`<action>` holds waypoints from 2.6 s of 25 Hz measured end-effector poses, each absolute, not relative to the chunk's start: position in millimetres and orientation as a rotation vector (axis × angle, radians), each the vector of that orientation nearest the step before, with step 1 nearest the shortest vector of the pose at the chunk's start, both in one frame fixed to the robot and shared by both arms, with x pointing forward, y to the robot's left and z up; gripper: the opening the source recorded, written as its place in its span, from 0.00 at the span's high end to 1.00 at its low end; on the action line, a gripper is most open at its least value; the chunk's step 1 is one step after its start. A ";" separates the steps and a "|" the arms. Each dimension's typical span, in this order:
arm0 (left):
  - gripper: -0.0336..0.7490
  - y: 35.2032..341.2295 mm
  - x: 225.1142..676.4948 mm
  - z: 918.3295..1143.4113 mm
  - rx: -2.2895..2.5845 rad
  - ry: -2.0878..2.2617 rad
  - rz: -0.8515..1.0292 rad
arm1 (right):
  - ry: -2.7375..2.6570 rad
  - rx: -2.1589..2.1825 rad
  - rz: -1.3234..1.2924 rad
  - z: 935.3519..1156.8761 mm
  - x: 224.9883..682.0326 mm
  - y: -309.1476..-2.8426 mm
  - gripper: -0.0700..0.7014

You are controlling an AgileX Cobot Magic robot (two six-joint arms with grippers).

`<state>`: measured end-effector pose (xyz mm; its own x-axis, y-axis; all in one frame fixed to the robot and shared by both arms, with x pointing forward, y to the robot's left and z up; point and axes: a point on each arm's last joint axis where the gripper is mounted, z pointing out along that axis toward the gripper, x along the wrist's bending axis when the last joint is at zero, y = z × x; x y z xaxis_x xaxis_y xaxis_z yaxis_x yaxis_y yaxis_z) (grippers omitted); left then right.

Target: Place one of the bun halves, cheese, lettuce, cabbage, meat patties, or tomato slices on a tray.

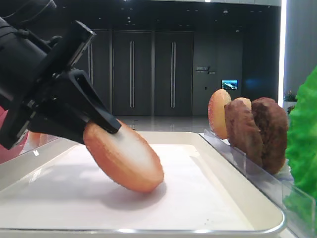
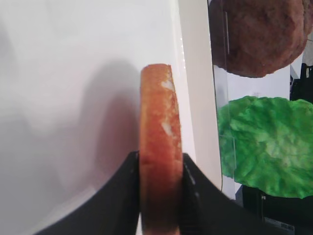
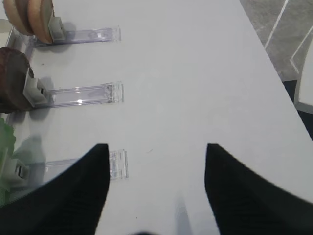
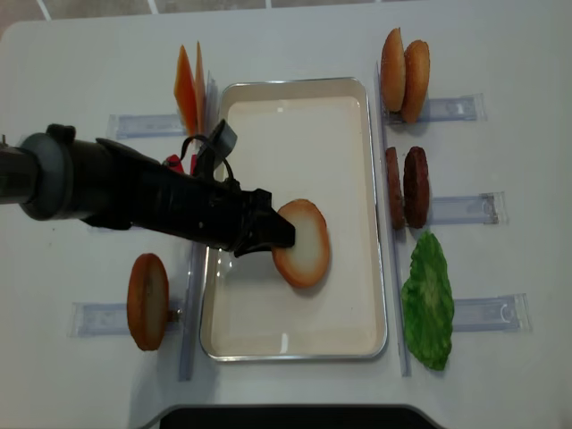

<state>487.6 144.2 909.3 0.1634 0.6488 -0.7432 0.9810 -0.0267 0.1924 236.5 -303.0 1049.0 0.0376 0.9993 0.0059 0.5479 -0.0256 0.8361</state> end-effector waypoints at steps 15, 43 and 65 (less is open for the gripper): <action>0.47 145.9 490.6 908.8 1.755 1.623 -0.599 | 1.586 1.652 0.863 1049.0 236.5 -303.0 0.38; 0.45 153.8 513.7 971.1 1.984 1.761 -0.477 | 1.586 1.652 0.863 1049.0 236.5 -303.0 0.38; 0.45 199.7 541.3 1063.9 2.398 1.856 0.242 | 1.586 1.652 0.863 1049.0 236.5 -303.0 0.38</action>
<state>541.3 199.7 1063.9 0.2449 0.9674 0.0640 0.9516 -0.2525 0.1754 236.5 -303.0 1049.0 0.0376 0.9993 0.0059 0.5479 -0.0256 0.8361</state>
